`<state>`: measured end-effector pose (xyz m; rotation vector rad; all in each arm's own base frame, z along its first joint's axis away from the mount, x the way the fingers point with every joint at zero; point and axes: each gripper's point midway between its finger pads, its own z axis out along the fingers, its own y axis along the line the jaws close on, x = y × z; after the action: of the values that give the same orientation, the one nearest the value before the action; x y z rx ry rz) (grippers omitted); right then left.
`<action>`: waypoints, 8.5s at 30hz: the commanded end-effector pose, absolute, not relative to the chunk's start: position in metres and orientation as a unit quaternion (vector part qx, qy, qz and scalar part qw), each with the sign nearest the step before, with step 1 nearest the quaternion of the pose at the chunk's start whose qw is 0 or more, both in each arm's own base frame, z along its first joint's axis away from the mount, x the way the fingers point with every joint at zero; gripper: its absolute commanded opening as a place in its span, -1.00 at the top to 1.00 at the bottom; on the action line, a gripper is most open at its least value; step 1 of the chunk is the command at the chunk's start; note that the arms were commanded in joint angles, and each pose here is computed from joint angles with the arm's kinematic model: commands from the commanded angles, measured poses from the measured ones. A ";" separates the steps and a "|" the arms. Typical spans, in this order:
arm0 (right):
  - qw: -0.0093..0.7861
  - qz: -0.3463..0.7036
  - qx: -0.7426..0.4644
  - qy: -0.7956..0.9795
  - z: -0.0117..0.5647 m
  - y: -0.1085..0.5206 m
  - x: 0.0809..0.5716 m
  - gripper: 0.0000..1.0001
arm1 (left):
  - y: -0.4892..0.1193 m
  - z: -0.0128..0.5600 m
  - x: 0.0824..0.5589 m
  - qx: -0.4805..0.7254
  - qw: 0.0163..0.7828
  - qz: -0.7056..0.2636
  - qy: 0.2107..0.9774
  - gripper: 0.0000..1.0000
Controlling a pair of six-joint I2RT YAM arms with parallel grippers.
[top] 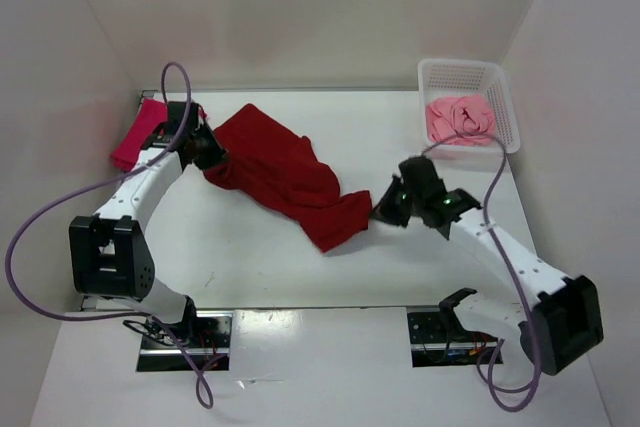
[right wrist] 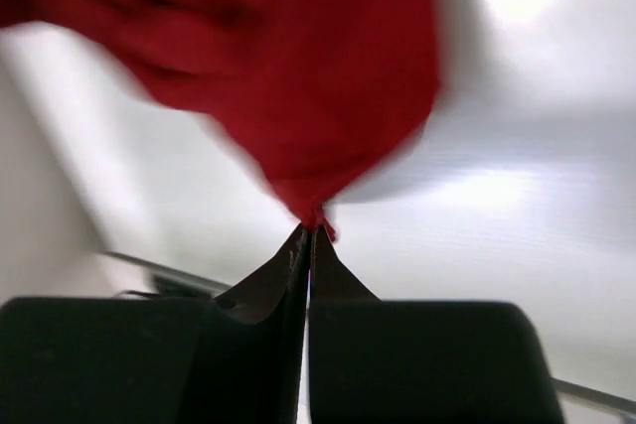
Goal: Fold and stack the t-shirts
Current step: Flatten out the tshirt, then fold the flattened tshirt in 1/3 of the way
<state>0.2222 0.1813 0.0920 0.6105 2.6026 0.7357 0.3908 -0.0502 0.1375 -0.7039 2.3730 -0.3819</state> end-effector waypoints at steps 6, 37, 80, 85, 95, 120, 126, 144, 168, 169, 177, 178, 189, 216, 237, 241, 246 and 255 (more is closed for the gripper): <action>0.472 0.284 0.164 0.818 0.382 0.145 0.274 1.00 | -0.057 0.385 0.422 -0.215 0.514 -0.263 0.788 1.00; 0.634 0.378 0.078 0.670 0.567 0.132 0.463 0.99 | 0.040 0.406 0.492 -0.310 0.547 -0.296 0.719 1.00; 0.197 0.292 0.264 0.898 0.138 0.101 0.223 1.00 | 0.018 0.079 0.306 -0.387 0.248 -0.195 0.866 1.00; 0.175 0.302 0.283 0.893 0.148 0.108 0.182 1.00 | 0.011 0.084 0.282 -0.384 0.227 -0.190 0.875 0.99; 0.256 0.271 0.280 0.884 0.164 0.097 0.247 1.00 | 0.018 0.107 0.322 -0.383 0.253 -0.210 0.863 0.93; 0.356 0.199 0.262 0.875 0.167 0.048 0.490 1.00 | 0.048 0.075 0.450 -0.424 0.268 -0.203 0.841 0.94; 0.364 0.196 0.263 0.872 0.163 0.046 0.515 0.97 | 0.043 0.080 0.474 -0.422 0.295 -0.219 0.829 0.88; 0.333 0.217 0.289 0.871 0.139 0.059 0.372 1.00 | 0.048 0.094 0.383 -0.431 0.300 -0.173 0.833 0.13; 0.256 0.111 0.397 0.874 0.017 0.029 0.370 0.85 | 0.062 0.012 0.378 -0.473 0.218 -0.176 0.835 0.98; 0.262 0.116 0.402 0.870 0.022 0.029 0.372 0.92 | 0.061 0.011 0.376 -0.475 0.213 -0.175 0.836 1.00; 0.255 0.112 0.431 0.858 0.046 0.013 0.317 1.00 | 0.061 0.017 0.332 -0.476 0.196 -0.148 0.844 1.00; 0.246 0.118 0.438 0.856 0.045 0.011 0.308 1.00 | 0.067 0.015 0.324 -0.484 0.190 -0.144 0.842 1.00; 0.206 0.193 0.481 0.830 0.075 0.037 0.242 0.22 | 0.038 0.027 0.254 -0.503 0.129 -0.196 0.832 0.04; 0.221 0.217 0.242 0.920 0.044 0.135 0.333 1.00 | -0.139 0.073 0.343 -0.245 0.216 -0.256 0.910 0.83; 0.203 0.301 0.209 0.908 0.045 0.189 0.411 1.00 | -0.124 0.051 0.333 -0.255 0.207 -0.217 0.919 0.78; 0.198 0.362 0.195 0.890 0.075 0.216 0.448 1.00 | -0.128 0.064 0.338 -0.250 0.212 -0.229 0.917 0.78; 0.262 0.359 0.174 0.879 0.135 0.213 0.456 0.94 | -0.129 0.078 0.341 -0.252 0.225 -0.237 0.911 0.72; 0.267 0.235 0.186 0.916 0.099 0.154 0.371 0.29 | -0.127 0.078 0.341 -0.252 0.231 -0.235 0.910 0.67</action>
<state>0.3969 0.1732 0.1191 0.5097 2.4117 0.7921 0.3301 -0.1275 0.0599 -0.7185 2.5580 -0.6268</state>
